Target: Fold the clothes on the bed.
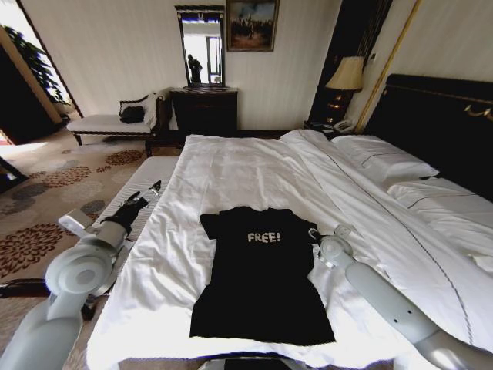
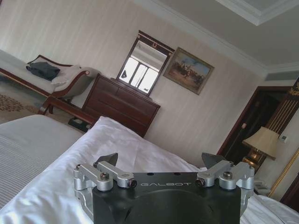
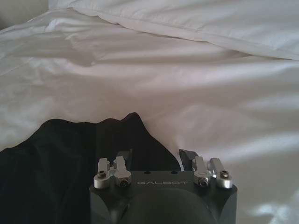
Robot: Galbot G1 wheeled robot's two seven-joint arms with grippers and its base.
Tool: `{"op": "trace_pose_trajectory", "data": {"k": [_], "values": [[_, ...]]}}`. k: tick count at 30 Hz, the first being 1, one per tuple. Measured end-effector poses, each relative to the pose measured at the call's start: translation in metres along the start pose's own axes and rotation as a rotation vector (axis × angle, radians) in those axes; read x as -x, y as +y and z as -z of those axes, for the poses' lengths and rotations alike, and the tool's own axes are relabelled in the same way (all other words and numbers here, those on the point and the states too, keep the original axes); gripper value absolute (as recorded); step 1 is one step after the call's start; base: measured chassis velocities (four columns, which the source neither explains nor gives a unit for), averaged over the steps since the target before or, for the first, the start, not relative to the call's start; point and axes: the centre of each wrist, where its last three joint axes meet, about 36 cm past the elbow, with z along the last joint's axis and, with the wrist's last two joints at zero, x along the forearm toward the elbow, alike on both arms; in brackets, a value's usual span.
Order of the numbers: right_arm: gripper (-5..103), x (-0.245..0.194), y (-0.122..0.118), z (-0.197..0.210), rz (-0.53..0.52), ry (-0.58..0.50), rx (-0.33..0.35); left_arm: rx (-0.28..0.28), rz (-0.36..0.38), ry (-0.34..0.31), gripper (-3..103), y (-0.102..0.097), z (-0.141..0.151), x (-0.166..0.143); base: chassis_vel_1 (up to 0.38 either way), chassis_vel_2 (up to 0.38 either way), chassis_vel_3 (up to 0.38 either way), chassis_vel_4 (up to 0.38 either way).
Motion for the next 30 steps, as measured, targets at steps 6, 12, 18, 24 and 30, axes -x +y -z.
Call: {"op": "trace_pose_trajectory", "data": {"k": [6, 12, 18, 24, 30], "values": [[36, 0.000, -0.001, -0.002, -0.002, -0.023, 0.013, 0.003, 0.004, -0.002, 100, 0.001, 0.001, 0.000, 0.000, 0.000, 0.000, 0.000], [14, -0.008, -0.002, -0.005, -0.018, -0.046, 0.026, 0.004, 0.011, -0.006, 100, 0.003, 0.002, 0.000, 0.000, 0.000, 0.000, 0.000], [1, -0.014, -0.011, -0.003, -0.091, -0.090, 0.058, -0.001, 0.014, -0.010, 100, 0.004, 0.001, -0.001, 0.000, 0.000, 0.000, 0.000], [0, -0.015, -0.020, 0.000, -0.154, -0.112, 0.076, -0.003, 0.017, -0.010, 100, 0.005, 0.001, 0.000, 0.000, 0.000, 0.000, 0.000], [0, -0.026, -0.028, -0.008, -0.182, -0.116, 0.062, -0.007, 0.016, -0.009, 100, 0.004, 0.000, 0.000, 0.000, 0.000, 0.000, 0.000]]}}
